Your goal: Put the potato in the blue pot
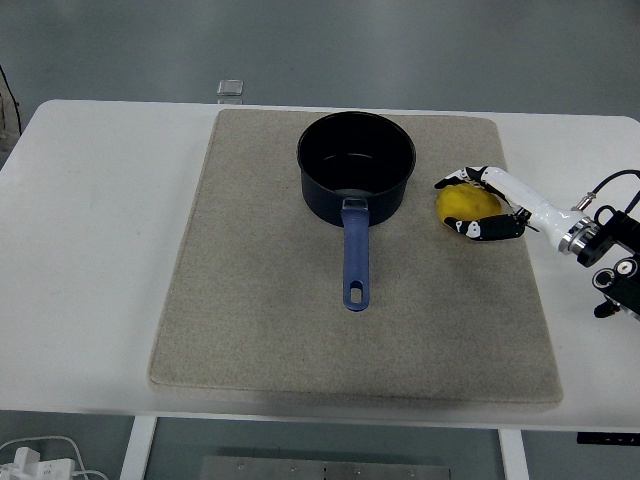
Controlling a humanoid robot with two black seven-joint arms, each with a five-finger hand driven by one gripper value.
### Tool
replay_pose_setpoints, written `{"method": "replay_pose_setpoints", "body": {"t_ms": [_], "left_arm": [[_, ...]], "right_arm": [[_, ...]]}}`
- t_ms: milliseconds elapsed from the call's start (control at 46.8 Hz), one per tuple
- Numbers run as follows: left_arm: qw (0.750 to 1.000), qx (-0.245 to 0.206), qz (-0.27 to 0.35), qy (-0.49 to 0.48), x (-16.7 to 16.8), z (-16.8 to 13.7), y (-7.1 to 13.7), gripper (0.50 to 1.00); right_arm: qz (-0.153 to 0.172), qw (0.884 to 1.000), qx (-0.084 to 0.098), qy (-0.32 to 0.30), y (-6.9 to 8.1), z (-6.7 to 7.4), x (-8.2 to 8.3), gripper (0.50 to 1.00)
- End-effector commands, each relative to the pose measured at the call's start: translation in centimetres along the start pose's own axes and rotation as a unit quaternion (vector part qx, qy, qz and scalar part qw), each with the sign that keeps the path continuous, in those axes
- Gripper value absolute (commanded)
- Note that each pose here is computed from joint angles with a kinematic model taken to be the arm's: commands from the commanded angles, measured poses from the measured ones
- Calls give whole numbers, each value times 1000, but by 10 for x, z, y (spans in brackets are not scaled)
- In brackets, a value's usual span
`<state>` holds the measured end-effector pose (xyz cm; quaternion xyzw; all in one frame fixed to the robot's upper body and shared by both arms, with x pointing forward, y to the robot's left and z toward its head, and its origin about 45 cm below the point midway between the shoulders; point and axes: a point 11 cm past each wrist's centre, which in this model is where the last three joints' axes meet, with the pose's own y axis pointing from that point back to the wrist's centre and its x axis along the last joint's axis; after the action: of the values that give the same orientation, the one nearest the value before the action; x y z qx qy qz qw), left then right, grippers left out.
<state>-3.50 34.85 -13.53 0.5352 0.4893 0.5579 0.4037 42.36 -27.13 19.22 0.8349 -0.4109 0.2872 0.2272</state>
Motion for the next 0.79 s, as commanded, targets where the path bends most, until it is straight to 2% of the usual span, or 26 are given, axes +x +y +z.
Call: {"method": "replay_pose_setpoints", "body": {"t_ms": [0,150,278,491,705,769], "left_arm": [[1000,0,-1,0,0,0,0,999],[1000,0,-1,0,0,0,0,999],[1000,0,-1,0,0,0,0,999],[1000,0,-1,0,0,0,0,999],[1000,0,-1,0,0,0,0,999],[1000,0,0,0,0,0,0,999]], "right_arm": [[2,1000,0,1,1,0,3,500],[7,1000,1,7,3,-2,12,500],[16,1000,3,16,4,-5,29,500],[22,999,16,30,4,-20,50,500],[20,998,43,44,-8,-47,73,500],[23,997,55,46,-14,-59,82,500]]}}
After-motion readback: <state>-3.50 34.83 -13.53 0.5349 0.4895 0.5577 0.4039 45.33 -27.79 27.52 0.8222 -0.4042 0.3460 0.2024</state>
